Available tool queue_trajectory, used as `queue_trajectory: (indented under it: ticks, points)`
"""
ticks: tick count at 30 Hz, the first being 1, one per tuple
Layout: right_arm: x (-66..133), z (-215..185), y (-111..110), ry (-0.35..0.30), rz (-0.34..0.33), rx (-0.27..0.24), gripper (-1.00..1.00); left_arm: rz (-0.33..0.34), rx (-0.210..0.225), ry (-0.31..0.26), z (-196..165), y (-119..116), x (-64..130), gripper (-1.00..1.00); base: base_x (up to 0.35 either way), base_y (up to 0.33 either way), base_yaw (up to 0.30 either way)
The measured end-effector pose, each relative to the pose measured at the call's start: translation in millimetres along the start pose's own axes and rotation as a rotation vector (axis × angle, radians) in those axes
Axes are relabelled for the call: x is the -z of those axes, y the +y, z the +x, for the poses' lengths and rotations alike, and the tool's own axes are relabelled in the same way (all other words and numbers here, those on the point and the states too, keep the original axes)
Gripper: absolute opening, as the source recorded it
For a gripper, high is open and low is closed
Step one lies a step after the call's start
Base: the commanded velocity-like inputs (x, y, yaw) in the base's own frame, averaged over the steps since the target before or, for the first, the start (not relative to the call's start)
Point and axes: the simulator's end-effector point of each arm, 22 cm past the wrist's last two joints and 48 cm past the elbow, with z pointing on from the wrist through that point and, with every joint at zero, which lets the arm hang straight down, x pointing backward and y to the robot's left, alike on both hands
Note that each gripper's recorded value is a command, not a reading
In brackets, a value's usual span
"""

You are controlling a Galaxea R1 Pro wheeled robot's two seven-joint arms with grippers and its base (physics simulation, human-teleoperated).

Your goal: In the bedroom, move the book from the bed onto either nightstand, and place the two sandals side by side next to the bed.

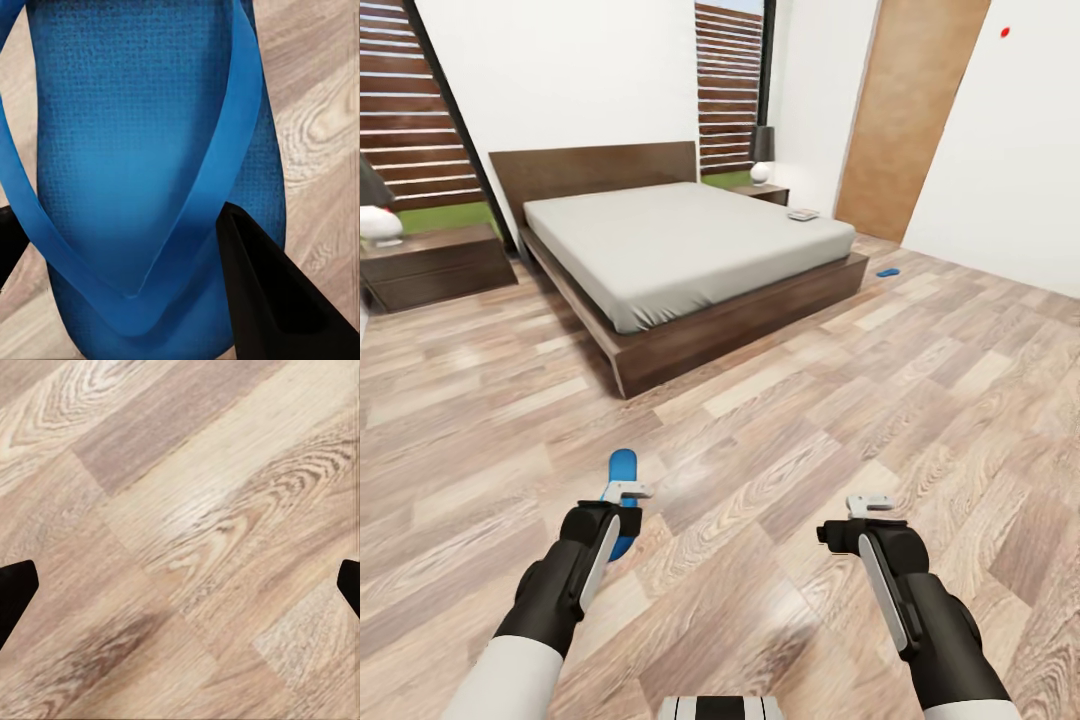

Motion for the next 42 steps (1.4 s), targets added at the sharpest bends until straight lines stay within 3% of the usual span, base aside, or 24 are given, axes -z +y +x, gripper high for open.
queue_trajectory:
  ticks: [19, 26, 42]
  points:
    - [-5.2, 5, 1, 0.013, 0.0, 0.001, 1.0, 0.002, -0.003, 0.012, 5, -2, -5.5, -1.0, 0.325, 0.0, -0.226]
    - [-5.5, 5, 1, 0.014, 0.0, 0.001, 1.0, 0.007, -0.037, 0.006, 4, -11, -4.3, -1.0, 0.325, 0.0, -0.283]
    - [-5.8, 6, 1, 0.016, 0.0, 0.001, 1.0, 0.006, -0.04, 0.006, 4, -11, -4.2, -1.0, 0.325, 0.0, -0.285]
